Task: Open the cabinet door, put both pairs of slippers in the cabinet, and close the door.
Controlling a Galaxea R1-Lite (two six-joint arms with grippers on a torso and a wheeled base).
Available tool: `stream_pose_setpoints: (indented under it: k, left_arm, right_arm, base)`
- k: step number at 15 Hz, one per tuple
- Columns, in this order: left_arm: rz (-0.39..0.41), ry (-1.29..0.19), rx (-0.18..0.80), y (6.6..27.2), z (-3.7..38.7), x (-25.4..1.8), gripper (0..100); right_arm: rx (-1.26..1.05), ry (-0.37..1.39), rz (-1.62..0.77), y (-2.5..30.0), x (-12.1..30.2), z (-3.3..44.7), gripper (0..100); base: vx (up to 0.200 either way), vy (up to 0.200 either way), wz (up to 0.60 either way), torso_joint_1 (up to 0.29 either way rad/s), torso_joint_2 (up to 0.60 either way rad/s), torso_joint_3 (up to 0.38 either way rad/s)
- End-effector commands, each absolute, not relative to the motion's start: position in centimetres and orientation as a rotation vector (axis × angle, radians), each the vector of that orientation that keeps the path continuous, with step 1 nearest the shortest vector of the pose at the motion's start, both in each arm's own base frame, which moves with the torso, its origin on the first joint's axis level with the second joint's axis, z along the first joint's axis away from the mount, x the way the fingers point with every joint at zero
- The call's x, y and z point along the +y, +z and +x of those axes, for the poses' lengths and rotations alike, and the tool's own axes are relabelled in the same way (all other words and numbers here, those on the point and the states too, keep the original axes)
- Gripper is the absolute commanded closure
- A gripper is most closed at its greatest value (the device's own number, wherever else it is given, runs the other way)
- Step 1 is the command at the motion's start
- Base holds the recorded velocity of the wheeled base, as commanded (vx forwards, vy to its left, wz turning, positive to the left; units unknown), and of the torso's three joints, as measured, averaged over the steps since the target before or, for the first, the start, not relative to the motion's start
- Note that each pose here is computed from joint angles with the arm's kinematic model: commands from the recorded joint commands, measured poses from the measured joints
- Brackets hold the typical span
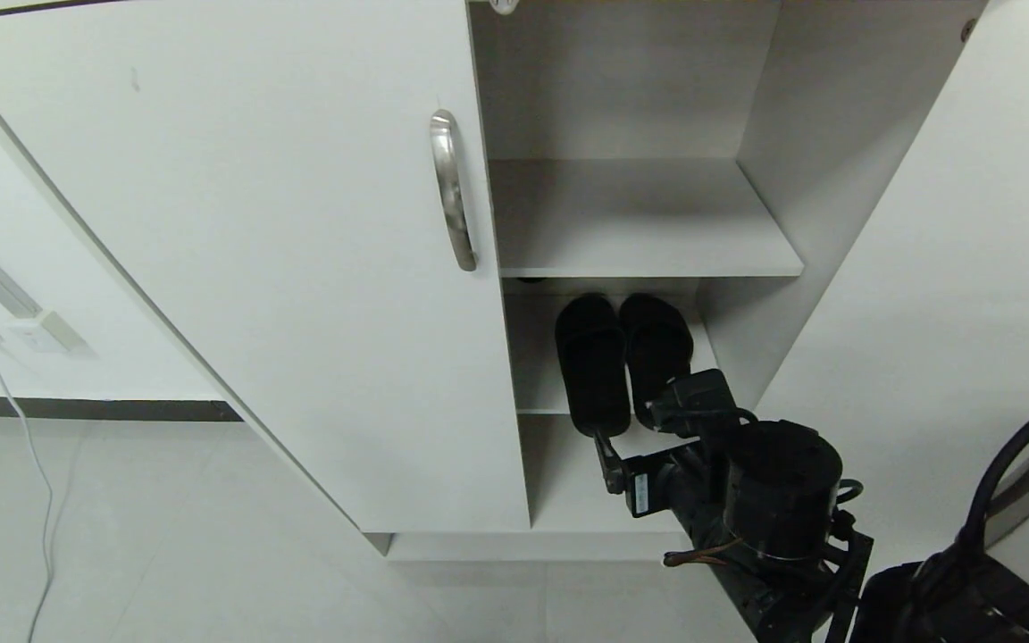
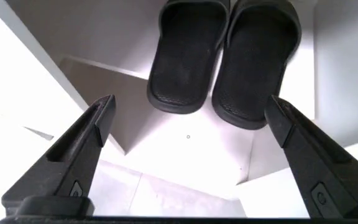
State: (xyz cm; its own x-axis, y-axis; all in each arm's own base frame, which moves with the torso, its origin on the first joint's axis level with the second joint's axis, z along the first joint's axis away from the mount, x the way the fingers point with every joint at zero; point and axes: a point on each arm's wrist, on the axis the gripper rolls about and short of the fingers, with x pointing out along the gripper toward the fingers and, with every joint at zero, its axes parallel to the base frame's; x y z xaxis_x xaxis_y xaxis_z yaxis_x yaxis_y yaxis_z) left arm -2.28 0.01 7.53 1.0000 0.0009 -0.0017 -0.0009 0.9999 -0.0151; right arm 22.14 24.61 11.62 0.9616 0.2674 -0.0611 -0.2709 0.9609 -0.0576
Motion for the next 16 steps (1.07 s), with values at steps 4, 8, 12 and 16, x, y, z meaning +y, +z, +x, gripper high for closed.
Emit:
stream_pose_setpoints:
  k: [4,8,12,16]
  left_arm:
    - [-0.015,0.002,0.003,7.54,-2.27,0.01,100]
    - [-0.014,0.003,0.003,7.54,-2.27,0.01,100]
    - [-0.011,0.003,0.003,7.54,-2.27,0.01,100]
    - [-0.011,0.0,0.003,7.54,-2.27,0.01,100]
  right_arm:
    - [0.057,0.278,-0.071,11.54,24.63,21.93,0]
    - [0.061,0.28,-0.074,11.3,24.73,21.95,0]
    - [0.06,0.28,-0.073,11.3,24.71,21.94,0]
    - [0.063,0.287,-0.076,11.22,24.79,21.67,0]
  base:
    - [-0.2,0.0,0.0,-0.001,0.0,0.004]
    - [-0.05,0.0,0.0,0.002,0.0,0.001]
    - [0.0,0.0,0.0,0.0,0.0,0.0]
    - [0.0,0.0,0.0,0.0,0.0,0.0]
